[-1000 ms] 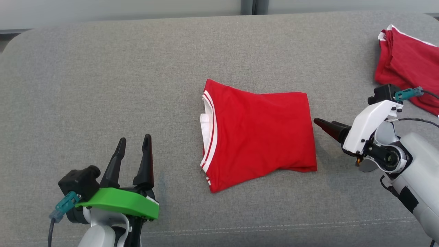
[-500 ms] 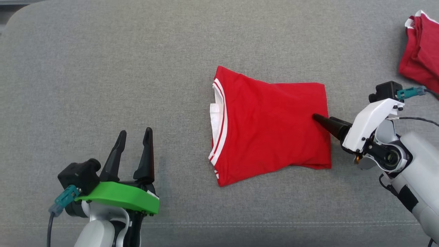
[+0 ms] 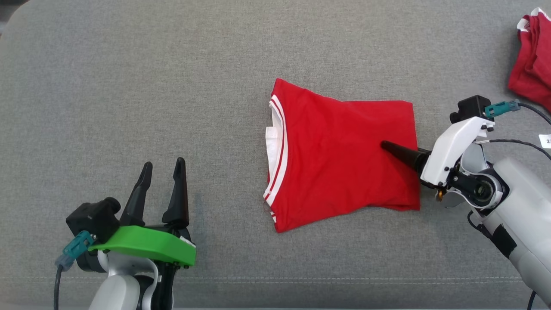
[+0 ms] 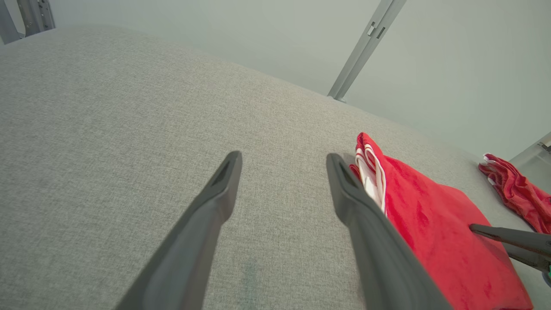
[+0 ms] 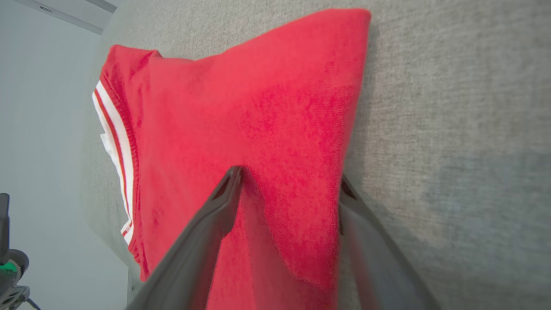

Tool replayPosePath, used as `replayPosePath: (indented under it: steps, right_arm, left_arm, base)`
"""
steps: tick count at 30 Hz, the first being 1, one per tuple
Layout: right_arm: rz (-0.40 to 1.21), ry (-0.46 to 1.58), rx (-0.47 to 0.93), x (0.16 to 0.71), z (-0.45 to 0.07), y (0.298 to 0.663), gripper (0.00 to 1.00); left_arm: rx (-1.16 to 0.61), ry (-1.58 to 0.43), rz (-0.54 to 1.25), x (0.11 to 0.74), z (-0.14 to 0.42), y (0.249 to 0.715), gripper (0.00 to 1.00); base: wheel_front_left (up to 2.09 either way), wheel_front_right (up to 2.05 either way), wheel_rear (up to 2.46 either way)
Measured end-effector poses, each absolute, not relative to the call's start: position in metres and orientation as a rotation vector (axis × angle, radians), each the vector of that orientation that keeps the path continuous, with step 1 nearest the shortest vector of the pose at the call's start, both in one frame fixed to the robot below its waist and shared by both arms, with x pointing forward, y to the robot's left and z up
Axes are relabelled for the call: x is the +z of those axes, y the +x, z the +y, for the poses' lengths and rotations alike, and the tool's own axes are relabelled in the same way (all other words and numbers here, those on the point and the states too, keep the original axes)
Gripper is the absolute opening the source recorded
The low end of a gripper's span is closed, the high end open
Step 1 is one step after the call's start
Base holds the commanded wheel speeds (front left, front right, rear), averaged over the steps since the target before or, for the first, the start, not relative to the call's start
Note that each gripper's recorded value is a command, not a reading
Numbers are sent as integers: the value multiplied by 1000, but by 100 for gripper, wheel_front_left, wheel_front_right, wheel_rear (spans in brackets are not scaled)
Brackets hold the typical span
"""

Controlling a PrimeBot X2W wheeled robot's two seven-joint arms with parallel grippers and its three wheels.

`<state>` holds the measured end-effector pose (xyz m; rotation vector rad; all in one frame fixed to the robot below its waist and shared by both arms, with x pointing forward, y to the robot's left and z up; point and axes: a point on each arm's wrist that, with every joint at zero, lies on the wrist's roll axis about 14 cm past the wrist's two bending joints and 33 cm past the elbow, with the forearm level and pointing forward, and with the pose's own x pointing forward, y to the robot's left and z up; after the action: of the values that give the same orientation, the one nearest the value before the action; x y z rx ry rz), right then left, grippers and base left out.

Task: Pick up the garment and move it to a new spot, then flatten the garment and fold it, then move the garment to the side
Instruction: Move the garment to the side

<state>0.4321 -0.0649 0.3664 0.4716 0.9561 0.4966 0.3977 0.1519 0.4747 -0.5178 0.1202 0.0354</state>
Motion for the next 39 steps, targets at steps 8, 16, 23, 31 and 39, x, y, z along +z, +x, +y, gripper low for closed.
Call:
replayPosePath:
  steps: [8,16,23,31,39]
  right_arm:
    - [943,474,510,368,-59,439,0]
    - [863,447,509,389,-68,461,0]
    - [778,379,429,411,-111,480,0]
    - [726,363,318,429,-155,476,0]
    - [661,319,230,457,-197,477,0]
  left_arm:
    - [44,-519,125,473,153,397,100]
    - [54,-518,112,475,158,399,100]
    - [-1,-526,106,480,140,403,100]
    - [-129,-529,112,488,99,407,100]
    - [-260,-535,134,495,59,405,100]
  base:
    - [0,0,0]
    - [0,0,0]
    - [0,0,0]
    - [0,0,0]
    - [0,0,0]
